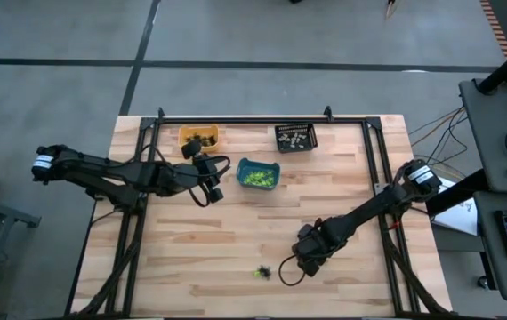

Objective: Sort Halloween decoration
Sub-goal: Put the white skull toy into the black bin

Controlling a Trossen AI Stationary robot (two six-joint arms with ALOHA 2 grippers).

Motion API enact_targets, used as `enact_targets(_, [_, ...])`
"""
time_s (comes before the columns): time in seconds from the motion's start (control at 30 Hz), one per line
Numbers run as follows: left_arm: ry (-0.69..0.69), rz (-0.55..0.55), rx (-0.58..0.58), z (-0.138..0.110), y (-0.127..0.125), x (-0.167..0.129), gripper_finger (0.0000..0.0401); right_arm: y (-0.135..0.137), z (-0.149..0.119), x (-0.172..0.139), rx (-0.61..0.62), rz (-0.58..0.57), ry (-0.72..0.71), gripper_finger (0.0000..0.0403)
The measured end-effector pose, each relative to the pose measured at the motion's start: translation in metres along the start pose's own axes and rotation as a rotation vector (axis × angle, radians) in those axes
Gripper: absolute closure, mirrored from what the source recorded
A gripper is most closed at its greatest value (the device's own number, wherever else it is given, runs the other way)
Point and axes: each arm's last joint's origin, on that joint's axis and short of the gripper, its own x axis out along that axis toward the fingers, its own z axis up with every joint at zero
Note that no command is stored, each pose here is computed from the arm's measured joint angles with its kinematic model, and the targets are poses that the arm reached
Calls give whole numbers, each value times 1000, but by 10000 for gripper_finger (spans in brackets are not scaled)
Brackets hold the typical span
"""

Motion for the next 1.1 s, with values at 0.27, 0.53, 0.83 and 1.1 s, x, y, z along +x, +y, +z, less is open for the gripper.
enact_targets(0.27, [0, 0, -3, 0, 0, 0, 287, 0, -2, 3, -15, 5, -1, 321])
enact_targets(0.53, [0, 0, -3, 0, 0, 0, 287, -1, -2, 10, -54, 31, -20, 321])
enact_targets(0.83, [0, 0, -8, 0, 0, 0, 287, -6, -1, 20, -70, 67, -33, 321])
enact_targets(1.1, [0, 0, -10, 0, 0, 0, 287, -6, 0, 20, -87, 63, -50, 328])
